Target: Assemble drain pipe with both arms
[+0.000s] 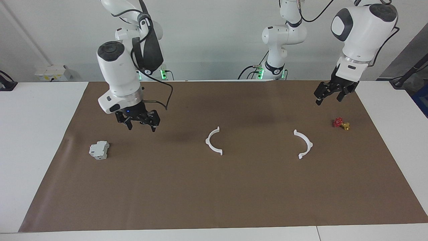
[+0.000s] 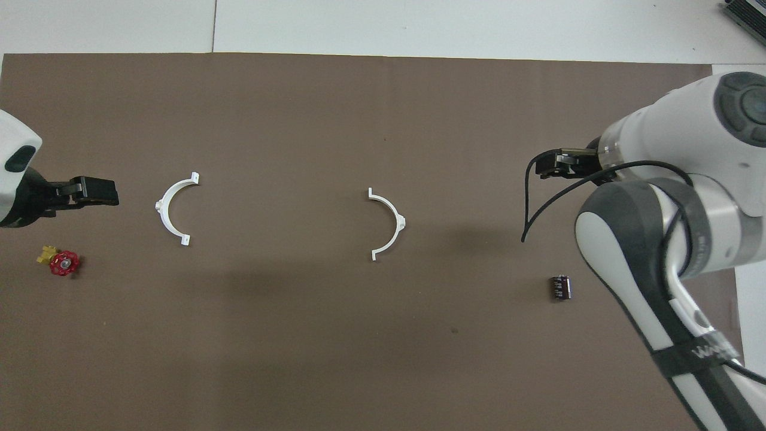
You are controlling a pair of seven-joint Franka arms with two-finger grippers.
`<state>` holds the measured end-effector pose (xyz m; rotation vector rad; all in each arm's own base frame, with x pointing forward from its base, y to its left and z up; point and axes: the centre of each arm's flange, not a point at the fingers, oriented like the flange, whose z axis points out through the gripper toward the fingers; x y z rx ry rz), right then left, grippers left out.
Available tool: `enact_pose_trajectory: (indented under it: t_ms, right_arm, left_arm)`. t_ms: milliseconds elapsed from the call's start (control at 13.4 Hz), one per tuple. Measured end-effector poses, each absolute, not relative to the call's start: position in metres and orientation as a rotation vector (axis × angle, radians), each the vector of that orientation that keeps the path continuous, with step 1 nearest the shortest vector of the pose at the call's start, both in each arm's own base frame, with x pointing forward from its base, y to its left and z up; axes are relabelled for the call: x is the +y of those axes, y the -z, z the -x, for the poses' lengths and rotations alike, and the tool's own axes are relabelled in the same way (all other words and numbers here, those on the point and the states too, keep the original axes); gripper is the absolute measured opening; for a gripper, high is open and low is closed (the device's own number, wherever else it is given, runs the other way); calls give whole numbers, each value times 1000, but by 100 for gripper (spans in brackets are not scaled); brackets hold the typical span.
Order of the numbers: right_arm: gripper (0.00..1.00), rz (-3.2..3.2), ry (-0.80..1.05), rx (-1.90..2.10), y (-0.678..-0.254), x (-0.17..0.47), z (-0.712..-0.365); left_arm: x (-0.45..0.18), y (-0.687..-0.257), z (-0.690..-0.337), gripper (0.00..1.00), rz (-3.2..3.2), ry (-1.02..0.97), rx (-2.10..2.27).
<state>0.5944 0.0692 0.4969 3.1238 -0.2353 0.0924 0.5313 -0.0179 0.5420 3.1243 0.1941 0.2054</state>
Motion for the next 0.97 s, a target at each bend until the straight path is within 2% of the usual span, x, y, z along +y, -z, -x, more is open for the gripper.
enact_pose_trajectory:
  t_ms: [298, 521, 818, 967]
  right_arm:
    - [100, -3120, 83, -250, -524, -5, -565]
    - [100, -3132, 137, -221, -536, -59, -547]
    - [100, -3144, 108, -190, -552, -101, -535]
    - [100, -3144, 69, -172, -581, -95, -536]
  left_arm:
    - [-17, -472, -544, 100, -3114, -259, 199]
    - [-16, -404, -558, 100, -3105, -286, 203]
    - [-12, -343, -550, 100, -3102, -285, 222]
    - [-12, -327, -551, 100, -3104, -260, 227]
